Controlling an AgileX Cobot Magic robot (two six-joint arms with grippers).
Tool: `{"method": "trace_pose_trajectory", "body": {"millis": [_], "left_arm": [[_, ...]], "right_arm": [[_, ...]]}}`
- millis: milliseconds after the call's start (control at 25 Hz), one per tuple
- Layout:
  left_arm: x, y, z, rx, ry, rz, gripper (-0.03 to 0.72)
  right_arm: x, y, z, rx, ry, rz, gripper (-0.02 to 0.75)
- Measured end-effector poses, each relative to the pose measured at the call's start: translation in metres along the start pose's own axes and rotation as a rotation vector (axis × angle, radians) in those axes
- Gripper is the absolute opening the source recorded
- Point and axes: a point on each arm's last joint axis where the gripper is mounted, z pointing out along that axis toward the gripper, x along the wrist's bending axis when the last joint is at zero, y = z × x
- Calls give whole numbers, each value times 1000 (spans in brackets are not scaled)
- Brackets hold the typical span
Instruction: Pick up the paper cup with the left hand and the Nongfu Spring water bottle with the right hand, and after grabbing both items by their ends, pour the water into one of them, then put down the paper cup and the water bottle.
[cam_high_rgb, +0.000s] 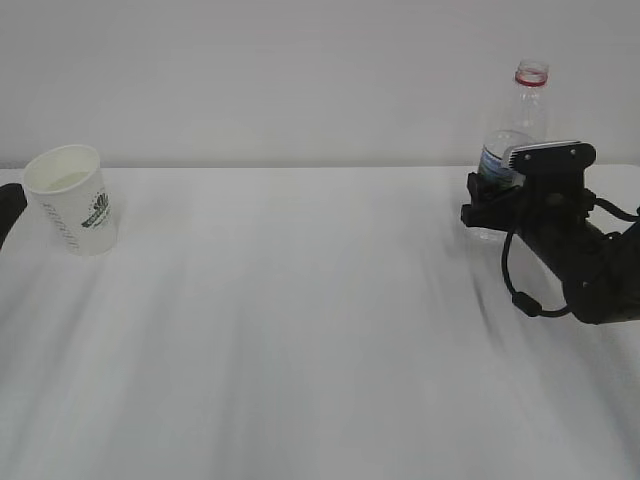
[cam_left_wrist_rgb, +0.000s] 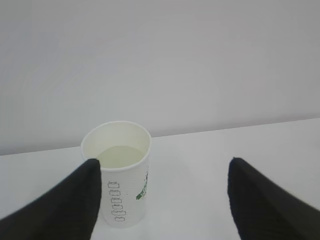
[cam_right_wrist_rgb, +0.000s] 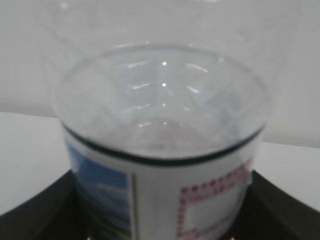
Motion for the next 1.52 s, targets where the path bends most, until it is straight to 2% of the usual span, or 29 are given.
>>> {"method": "trace_pose_trajectory", "body": {"millis": [200, 680, 1280, 1520], "left_arm": [[0, 0, 0, 0, 0, 0, 569], [0, 0, 0, 0, 0, 0, 566], [0, 0, 0, -2, 0, 0, 559], [-1, 7, -3, -37, -2, 4, 558]], "right_arm": [[0, 1, 0, -13, -1, 0, 595], [0, -13, -20, 6, 1, -4, 601], [-4, 38, -65, -68, 6, -5, 601], [-5, 52, -87, -76, 6, -5, 601]]}}
